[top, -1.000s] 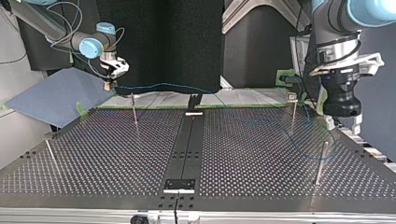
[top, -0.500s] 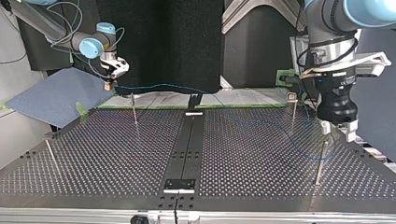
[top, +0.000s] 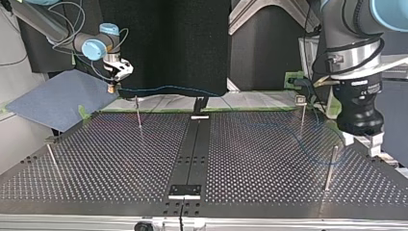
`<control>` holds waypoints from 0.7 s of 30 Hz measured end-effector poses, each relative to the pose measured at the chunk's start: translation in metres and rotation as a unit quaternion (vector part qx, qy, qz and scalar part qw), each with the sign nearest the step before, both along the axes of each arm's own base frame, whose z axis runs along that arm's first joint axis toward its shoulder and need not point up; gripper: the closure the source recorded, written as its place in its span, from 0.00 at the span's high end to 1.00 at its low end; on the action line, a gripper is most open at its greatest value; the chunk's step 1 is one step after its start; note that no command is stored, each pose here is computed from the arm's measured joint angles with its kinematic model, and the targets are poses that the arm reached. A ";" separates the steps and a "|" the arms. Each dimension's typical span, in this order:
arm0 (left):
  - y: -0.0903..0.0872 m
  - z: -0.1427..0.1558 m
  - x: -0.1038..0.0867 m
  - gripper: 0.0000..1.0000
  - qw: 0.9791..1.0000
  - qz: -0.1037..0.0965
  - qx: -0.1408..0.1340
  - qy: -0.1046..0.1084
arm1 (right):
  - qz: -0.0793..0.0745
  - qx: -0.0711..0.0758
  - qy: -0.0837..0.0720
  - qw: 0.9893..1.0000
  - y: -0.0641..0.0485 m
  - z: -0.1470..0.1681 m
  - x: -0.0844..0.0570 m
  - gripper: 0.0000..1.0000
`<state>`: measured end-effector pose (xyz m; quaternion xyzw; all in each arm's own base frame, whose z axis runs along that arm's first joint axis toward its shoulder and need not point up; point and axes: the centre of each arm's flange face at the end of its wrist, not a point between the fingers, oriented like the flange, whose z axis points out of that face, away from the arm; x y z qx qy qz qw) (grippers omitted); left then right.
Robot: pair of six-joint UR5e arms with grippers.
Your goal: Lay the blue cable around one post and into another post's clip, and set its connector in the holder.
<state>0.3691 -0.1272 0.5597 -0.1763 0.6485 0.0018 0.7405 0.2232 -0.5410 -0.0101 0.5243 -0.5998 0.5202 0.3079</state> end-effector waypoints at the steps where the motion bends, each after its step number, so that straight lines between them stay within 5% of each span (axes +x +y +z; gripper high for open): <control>1: -0.001 0.001 0.001 1.00 1.000 -0.001 0.003 0.003 | 0.000 0.000 0.000 1.000 0.000 0.000 0.000 0.00; 13: -0.010 0.004 0.027 1.00 0.997 -0.007 0.055 0.060 | -0.001 0.000 -0.002 1.000 0.000 0.000 0.000 0.00; 21: -0.014 -0.022 0.037 1.00 0.988 -0.010 0.087 0.127 | -0.001 0.001 -0.003 1.000 0.000 0.000 0.000 0.00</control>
